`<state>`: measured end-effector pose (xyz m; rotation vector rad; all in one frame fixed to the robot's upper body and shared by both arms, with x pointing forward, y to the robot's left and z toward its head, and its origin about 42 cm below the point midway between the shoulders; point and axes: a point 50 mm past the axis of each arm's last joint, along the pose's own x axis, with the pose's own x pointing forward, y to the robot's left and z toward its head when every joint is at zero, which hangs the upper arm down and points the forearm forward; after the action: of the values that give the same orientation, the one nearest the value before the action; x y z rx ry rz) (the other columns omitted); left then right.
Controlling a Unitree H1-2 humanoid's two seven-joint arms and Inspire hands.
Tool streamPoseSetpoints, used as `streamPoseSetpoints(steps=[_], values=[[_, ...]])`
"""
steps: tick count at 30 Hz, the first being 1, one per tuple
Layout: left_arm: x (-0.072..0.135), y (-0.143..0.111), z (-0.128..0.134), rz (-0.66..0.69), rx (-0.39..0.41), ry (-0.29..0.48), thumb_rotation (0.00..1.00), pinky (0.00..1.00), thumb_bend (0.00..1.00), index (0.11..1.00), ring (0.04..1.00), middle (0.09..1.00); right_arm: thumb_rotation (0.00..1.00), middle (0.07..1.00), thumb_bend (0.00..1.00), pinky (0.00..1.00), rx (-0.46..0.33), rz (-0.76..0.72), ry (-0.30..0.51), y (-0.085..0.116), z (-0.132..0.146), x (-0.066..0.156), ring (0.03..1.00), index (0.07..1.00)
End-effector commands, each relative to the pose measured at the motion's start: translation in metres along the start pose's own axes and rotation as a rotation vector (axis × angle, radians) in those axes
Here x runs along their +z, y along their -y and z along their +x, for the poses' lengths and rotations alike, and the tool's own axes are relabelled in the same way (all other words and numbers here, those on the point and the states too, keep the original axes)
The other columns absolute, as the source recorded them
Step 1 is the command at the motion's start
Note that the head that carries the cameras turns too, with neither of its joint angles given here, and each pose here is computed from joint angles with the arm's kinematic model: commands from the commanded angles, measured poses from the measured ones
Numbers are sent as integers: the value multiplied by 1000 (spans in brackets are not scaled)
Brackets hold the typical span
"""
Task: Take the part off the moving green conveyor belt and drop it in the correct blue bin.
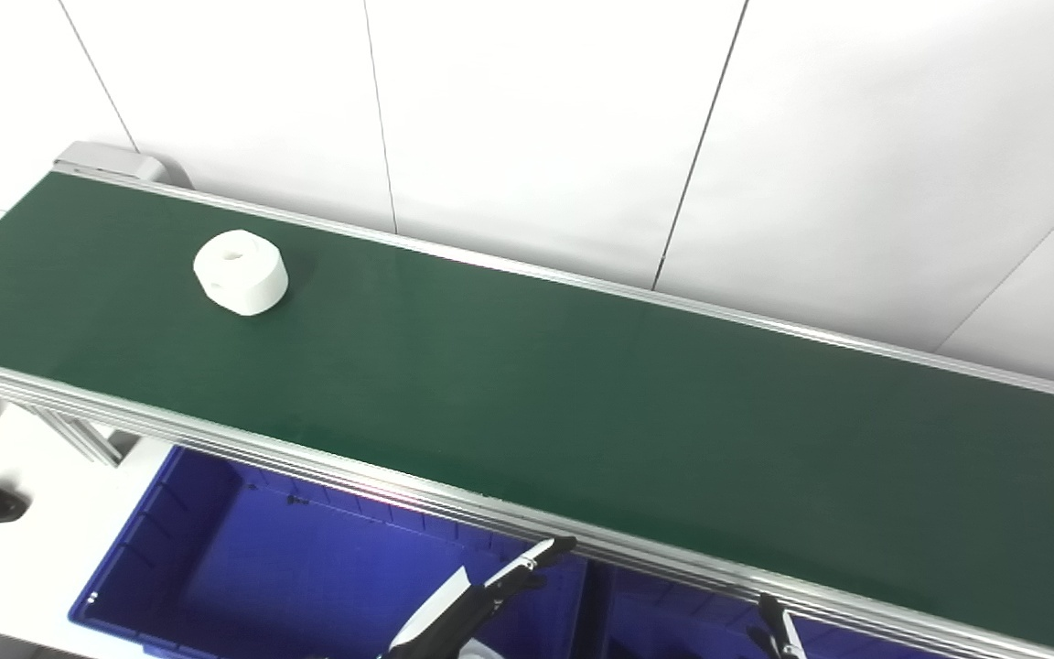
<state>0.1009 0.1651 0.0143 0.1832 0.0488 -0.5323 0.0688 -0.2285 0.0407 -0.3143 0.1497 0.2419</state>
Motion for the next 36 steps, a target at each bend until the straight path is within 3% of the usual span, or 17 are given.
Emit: streamPoseSetpoints(steps=[1,21,36], values=[[9,-4,0,12,11,60,388,914,949,954,974,994,369,991,834,813,-13,8,69,2,-3,10,946,1000],[10,-6,-3,-1,10,61,380,929,958,968,984,1000,361,952,847,777,-39,-3,132,0,-2,11,920,1000],[10,-2,-1,22,7,66,409,942,951,967,991,1000,338,962,840,788,-51,35,133,3,-4,8,913,1000]])
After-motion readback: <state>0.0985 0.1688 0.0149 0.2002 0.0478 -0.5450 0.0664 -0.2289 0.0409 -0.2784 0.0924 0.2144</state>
